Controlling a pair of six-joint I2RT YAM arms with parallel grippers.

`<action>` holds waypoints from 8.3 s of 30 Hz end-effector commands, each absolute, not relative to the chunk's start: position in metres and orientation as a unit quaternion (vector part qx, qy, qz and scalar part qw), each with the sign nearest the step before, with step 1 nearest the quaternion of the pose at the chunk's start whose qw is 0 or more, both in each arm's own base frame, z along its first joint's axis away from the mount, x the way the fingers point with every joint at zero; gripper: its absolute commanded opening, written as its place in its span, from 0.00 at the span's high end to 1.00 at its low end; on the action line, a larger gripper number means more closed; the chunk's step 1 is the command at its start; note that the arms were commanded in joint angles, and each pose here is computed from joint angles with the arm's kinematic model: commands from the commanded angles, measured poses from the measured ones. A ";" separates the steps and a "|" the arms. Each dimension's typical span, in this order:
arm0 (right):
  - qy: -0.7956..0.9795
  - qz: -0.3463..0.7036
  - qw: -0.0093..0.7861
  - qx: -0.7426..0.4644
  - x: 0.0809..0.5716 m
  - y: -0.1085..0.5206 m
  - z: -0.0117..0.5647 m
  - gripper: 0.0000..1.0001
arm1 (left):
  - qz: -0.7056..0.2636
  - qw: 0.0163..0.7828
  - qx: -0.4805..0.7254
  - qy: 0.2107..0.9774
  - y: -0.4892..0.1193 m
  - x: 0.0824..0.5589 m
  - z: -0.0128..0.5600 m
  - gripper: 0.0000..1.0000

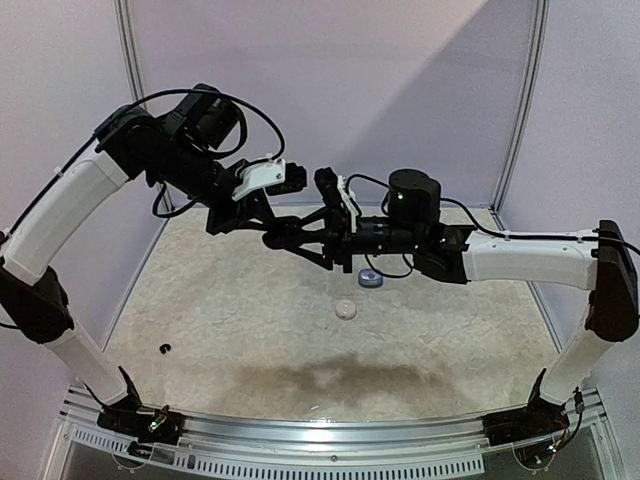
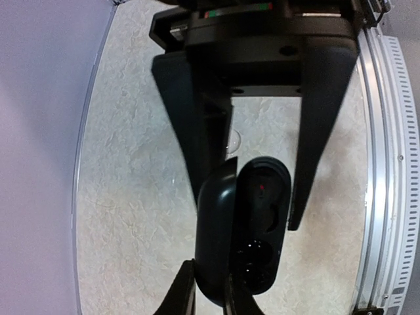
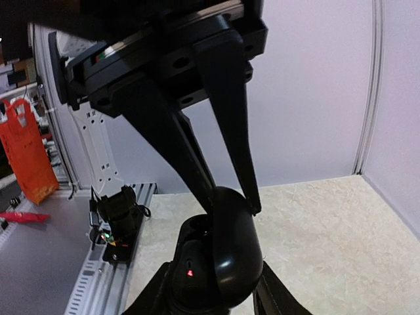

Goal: Insert the wireless bluetooth earbuds into the charging case

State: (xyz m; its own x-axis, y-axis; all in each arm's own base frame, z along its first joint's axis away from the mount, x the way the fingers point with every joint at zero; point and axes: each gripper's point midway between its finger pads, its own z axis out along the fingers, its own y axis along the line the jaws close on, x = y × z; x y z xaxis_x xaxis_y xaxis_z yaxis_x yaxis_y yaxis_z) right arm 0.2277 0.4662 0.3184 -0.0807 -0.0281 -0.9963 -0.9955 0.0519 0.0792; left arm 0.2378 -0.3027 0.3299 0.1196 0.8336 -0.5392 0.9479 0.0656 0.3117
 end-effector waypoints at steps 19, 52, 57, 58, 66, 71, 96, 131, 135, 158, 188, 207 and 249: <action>0.562 0.474 0.508 -0.450 0.229 0.460 0.308 0.29 | 0.012 0.370 0.667 0.647 -0.297 0.256 0.352 1.00; 0.544 0.441 0.543 -0.464 0.243 0.479 0.312 0.67 | -0.002 0.376 0.661 0.650 -0.301 0.253 0.357 1.00; 0.536 0.437 0.550 -0.468 0.241 0.478 0.319 0.73 | -0.004 0.373 0.661 0.651 -0.302 0.252 0.355 1.00; 0.535 0.436 0.551 -0.470 0.240 0.479 0.319 0.74 | -0.005 0.373 0.661 0.651 -0.302 0.252 0.355 1.00; 0.526 0.432 0.564 -0.468 0.239 0.478 0.325 0.67 | -0.015 0.368 0.661 0.654 -0.304 0.249 0.353 1.00; 0.524 0.433 0.563 -0.469 0.239 0.479 0.326 0.71 | -0.015 0.370 0.660 0.654 -0.304 0.249 0.354 1.00; 0.537 0.443 0.547 -0.466 0.238 0.481 0.325 0.70 | -0.014 0.367 0.665 0.650 -0.304 0.247 0.352 1.00; 0.523 0.464 0.530 -0.479 0.226 0.475 0.319 0.88 | -0.023 0.362 0.657 0.661 -0.296 0.239 0.367 0.48; 0.529 0.466 0.531 -0.470 0.230 0.473 0.319 0.88 | -0.042 0.363 0.647 0.669 -0.297 0.235 0.373 0.43; 0.514 0.453 0.556 -0.471 0.235 0.472 0.330 0.88 | -0.275 0.303 0.651 0.639 -0.323 0.199 0.365 0.89; 0.512 0.460 0.554 -0.469 0.234 0.472 0.329 0.89 | -0.290 0.405 0.612 0.614 -0.320 0.236 0.366 0.72; 0.510 0.453 0.555 -0.475 0.235 0.475 0.331 0.89 | -0.275 0.365 0.619 0.639 -0.324 0.230 0.342 0.78; 0.521 0.410 0.549 -0.508 0.237 0.486 0.320 0.90 | -0.097 0.323 0.722 0.604 -0.314 0.222 0.324 1.00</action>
